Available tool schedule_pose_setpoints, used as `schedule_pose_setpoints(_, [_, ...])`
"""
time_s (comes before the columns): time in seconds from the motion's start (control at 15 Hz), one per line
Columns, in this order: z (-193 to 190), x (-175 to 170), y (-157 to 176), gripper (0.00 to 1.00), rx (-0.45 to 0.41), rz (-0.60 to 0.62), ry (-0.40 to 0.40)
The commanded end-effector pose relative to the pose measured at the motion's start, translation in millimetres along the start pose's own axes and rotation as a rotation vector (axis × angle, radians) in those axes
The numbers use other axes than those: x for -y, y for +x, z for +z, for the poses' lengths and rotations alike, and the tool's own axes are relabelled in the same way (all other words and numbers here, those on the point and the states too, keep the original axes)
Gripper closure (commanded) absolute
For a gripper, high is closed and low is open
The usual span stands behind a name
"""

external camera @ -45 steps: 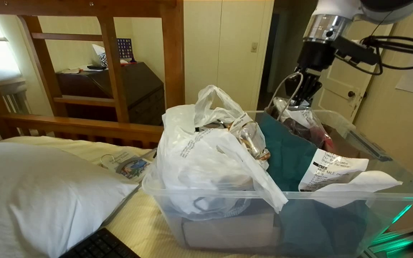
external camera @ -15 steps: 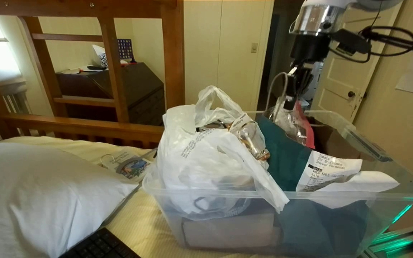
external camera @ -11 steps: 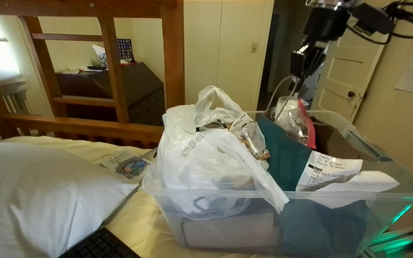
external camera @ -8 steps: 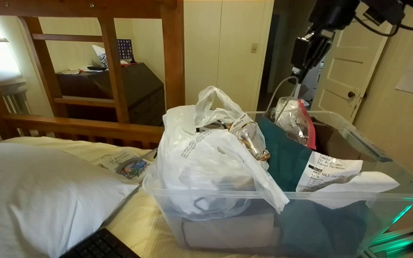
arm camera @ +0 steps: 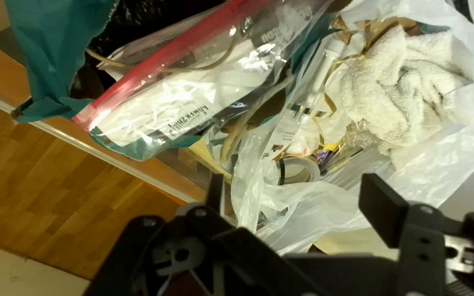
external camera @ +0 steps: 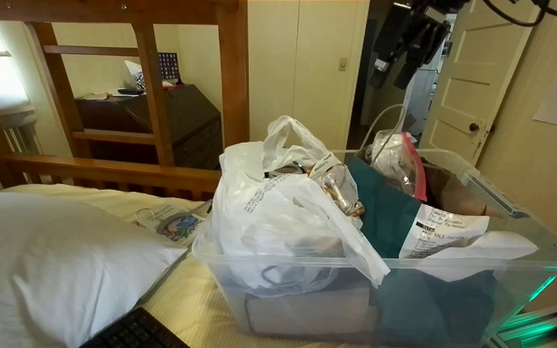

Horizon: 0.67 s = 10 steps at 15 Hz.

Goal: Move the objects in the plastic

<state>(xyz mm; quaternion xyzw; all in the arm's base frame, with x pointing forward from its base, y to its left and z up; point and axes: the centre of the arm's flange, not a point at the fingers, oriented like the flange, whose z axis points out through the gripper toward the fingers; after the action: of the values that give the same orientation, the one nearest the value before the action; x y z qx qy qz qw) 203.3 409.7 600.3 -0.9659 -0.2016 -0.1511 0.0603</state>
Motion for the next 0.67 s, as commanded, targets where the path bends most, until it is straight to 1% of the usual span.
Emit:
schedule_pose_setpoints(0.0, [22.8,29.3,31.8,0.0,0.039,0.011,-0.025])
schedule_pose_setpoints(0.07, [34.3,31.6,35.6,0.0,0.034,-0.012,-0.026])
schedule_pose_setpoints(0.13, [46.4,32.3,41.9,0.0,0.041,-0.01,-0.037])
schedule_pose_setpoints(0.4, [90.2,28.7,62.2,0.0,0.116,-0.006,-0.028])
schedule_pose_setpoints(0.53, [109.9,23.7,70.3,0.08,0.151,-0.001,-0.021])
schedule_pose_setpoints(0.6, [118.9,22.5,73.6,0.1,0.175,0.003,-0.014])
